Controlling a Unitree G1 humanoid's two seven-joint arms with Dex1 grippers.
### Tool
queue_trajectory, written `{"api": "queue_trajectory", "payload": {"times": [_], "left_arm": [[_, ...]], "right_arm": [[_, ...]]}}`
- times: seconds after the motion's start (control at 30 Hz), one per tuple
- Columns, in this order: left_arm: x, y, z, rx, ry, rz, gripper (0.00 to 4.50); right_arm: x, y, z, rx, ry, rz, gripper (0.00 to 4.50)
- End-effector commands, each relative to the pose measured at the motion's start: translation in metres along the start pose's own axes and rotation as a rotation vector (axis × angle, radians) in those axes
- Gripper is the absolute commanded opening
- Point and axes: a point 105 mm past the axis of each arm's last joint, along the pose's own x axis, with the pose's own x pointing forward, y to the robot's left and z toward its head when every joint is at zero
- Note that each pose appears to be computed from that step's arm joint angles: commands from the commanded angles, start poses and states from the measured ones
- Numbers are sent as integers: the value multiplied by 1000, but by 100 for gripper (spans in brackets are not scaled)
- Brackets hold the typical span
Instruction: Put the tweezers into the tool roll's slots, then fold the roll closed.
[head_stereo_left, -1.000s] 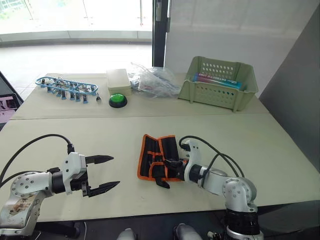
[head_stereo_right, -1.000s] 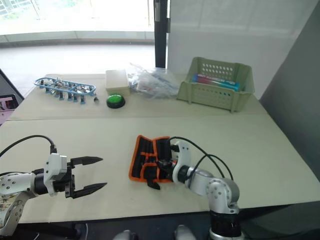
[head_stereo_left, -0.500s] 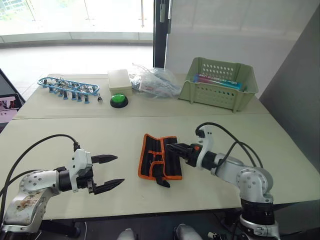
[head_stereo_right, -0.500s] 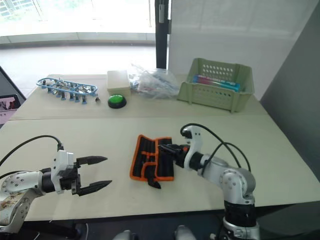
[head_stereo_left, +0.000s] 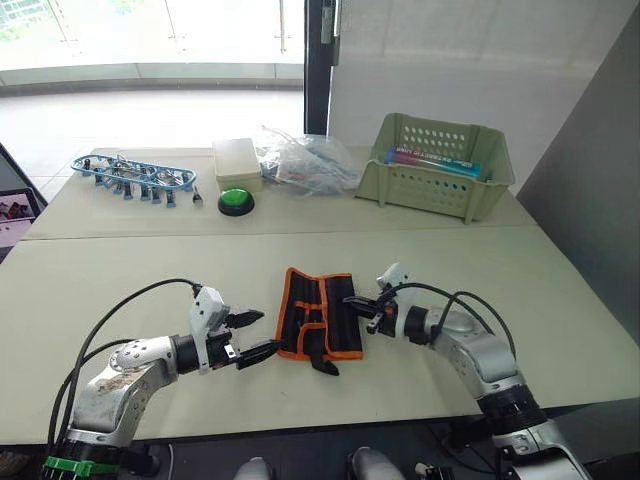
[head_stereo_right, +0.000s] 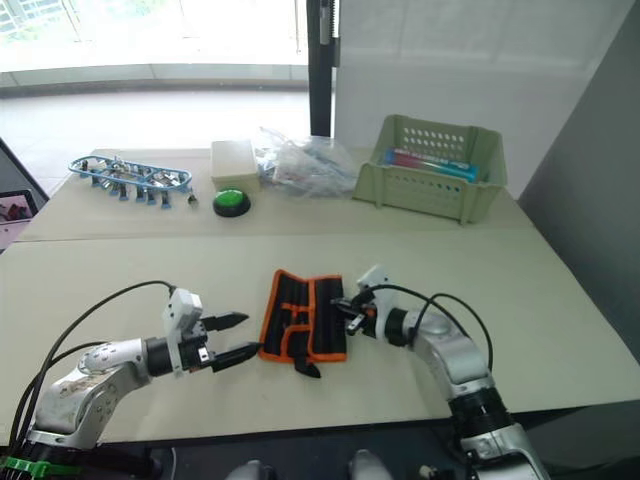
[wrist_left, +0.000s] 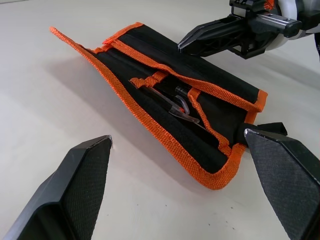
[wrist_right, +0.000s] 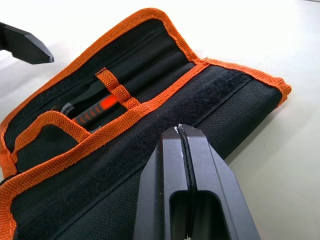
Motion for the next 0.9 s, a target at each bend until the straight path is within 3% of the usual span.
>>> {"api": "queue_trajectory", "payload": {"times": [0.03,0.27,0.5,0.73,0.9], "left_arm": [[12,-1,1,-8,20,7,450],[20,-6,-16,-136,84,-15,450],[18,-2,2,-239,-8,-27,237],[16,0,-2,-228,18,-8,3],[17,2,-1,-210,20,5,3]], "right_arm": [[1,-3,-3,-29,9,-16,3],[2,-3,-10,-28,35,-45,3],[3,1,-11,-30,35,-46,0],[4,6,-13,-14,32,-49,0],[6,9,-15,-10,34,-43,0]]}}
